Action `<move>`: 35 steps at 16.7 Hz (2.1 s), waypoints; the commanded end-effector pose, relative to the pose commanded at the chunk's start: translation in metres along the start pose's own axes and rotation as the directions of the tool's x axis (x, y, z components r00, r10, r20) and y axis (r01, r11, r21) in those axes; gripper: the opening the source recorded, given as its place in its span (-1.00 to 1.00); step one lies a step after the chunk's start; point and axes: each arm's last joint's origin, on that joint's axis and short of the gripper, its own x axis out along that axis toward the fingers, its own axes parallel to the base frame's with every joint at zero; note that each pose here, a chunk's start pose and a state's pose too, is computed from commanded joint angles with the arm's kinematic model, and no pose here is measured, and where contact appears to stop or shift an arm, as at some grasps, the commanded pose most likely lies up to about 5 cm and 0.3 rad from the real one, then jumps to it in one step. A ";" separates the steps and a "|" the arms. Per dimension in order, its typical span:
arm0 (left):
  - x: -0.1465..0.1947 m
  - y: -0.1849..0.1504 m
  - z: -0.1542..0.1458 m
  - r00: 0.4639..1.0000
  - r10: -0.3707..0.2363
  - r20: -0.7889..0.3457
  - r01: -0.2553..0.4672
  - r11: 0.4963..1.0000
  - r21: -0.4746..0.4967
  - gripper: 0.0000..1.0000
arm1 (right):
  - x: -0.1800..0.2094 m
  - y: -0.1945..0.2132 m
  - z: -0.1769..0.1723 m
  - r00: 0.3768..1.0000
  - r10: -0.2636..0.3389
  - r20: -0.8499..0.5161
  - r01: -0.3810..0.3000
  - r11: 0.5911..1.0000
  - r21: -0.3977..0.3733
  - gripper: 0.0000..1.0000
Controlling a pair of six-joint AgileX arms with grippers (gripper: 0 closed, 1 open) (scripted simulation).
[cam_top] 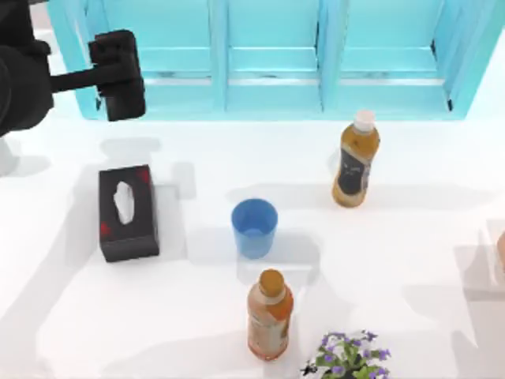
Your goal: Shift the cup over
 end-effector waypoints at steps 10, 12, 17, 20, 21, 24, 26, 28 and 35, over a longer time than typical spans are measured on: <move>0.132 -0.102 0.040 0.864 0.160 -0.477 -0.173 0.985 0.017 1.00 | 0.000 0.000 0.000 1.000 0.000 0.000 0.000 1.000 0.000 1.00; 0.163 -0.121 0.028 0.804 0.213 -0.555 -0.224 0.973 0.050 1.00 | 0.000 0.000 0.000 1.000 0.000 0.000 0.000 1.000 0.000 1.00; 0.205 -0.152 -0.003 0.688 0.304 -0.659 -0.299 0.946 0.125 1.00 | 0.000 0.000 0.000 1.000 0.000 0.000 0.000 1.000 0.000 1.00; 0.208 -0.154 -0.006 0.676 0.313 -0.667 -0.305 0.943 0.133 1.00 | 0.000 0.000 0.000 1.000 0.000 0.000 0.000 1.000 0.000 1.00; 0.208 -0.154 -0.006 0.676 0.313 -0.667 -0.305 0.943 0.133 1.00 | 0.000 0.000 0.000 1.000 0.000 0.000 0.000 1.000 0.000 1.00; 0.209 -0.152 -0.006 0.676 0.313 -0.667 -0.307 0.943 0.130 1.00 | 0.000 0.000 0.000 1.000 0.000 0.000 0.000 1.000 0.000 1.00; 0.217 -0.150 -0.012 0.675 0.314 -0.668 -0.306 0.943 0.133 1.00 | 0.000 0.000 0.000 1.000 0.000 0.000 0.000 1.000 0.000 1.00; 0.231 -0.145 -0.025 0.675 0.314 -0.668 -0.306 0.943 0.134 1.00 | 0.000 0.000 0.000 1.000 0.000 0.000 0.000 1.000 0.000 1.00; 0.275 -0.123 -0.073 0.676 0.313 -0.667 -0.305 0.943 0.133 1.00 | 0.000 0.000 0.000 1.000 0.000 0.000 0.000 1.000 0.000 1.00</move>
